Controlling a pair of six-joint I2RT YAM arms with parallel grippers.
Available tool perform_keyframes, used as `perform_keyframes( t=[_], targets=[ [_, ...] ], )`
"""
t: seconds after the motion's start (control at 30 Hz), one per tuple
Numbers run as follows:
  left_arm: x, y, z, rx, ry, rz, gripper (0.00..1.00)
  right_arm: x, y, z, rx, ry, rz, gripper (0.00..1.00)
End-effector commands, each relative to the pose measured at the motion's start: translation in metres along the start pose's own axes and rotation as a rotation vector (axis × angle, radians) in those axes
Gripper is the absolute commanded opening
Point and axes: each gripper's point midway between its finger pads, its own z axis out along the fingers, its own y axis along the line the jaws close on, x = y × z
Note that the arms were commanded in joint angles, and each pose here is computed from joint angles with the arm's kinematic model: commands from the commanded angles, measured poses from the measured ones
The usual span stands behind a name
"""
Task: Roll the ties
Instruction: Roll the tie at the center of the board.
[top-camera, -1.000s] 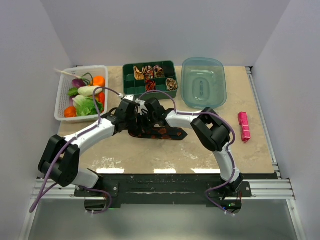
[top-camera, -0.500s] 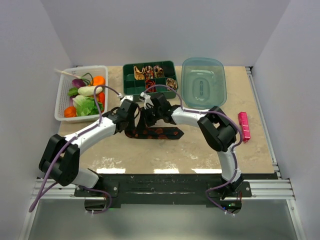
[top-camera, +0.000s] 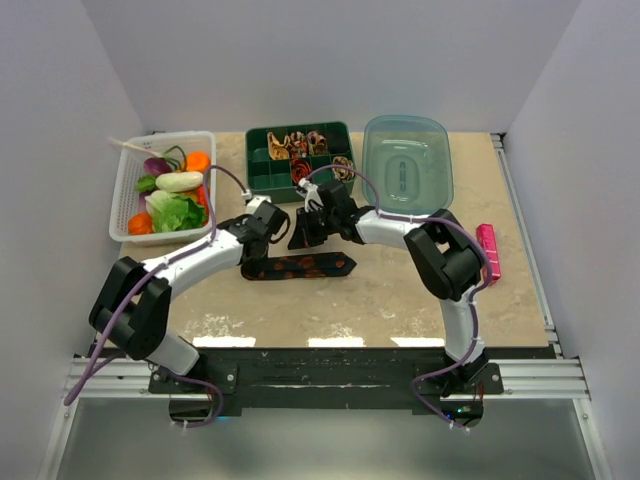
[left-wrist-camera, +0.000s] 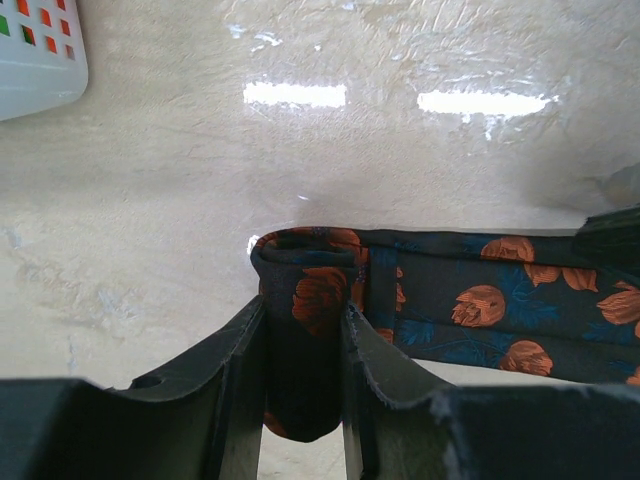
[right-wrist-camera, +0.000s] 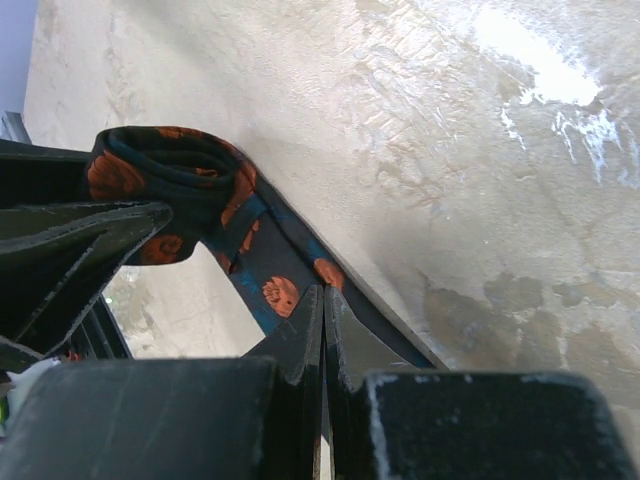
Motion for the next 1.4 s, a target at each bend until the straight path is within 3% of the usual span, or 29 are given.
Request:
perform_keyframes(
  t=[0.0,0.33,0.53,0.8,0.87,0.97,1.23,1.37],
  targets=[
    [-0.013,-0.001,-0.003,-0.072,-0.039,0.012,0.02,-0.022,0.016,-0.015,-0.019,-0.062,-0.053,0.0],
    [0.0,-0.028,0.007,-0.102,-0.003,0.062,0.03,-0.016,0.01,-0.013,-0.009,-0.048,-0.046,0.0],
    [0.011,-0.046,0.014,-0.09,0.025,0.082,0.1,-0.014,0.011,-0.012,-0.021,-0.039,-0.044,0.0],
    [0.017,-0.069,0.019,0.017,0.045,0.058,0.24,-0.012,0.008,-0.011,-0.007,-0.032,-0.039,0.0],
    [0.017,-0.074,0.016,0.051,0.045,0.051,0.37,-0.011,0.008,-0.011,-0.008,-0.03,-0.038,0.0],
    [0.013,-0.078,0.011,0.093,0.029,0.038,0.48,-0.011,0.007,-0.011,-0.004,-0.031,-0.039,0.0],
    [-0.001,-0.079,-0.008,0.148,-0.013,0.013,0.65,-0.016,0.006,-0.014,0.014,-0.041,-0.045,0.0],
    [-0.012,-0.075,-0.02,0.155,-0.049,-0.013,0.69,-0.018,0.007,-0.016,0.021,-0.047,-0.053,0.0]
  ],
)
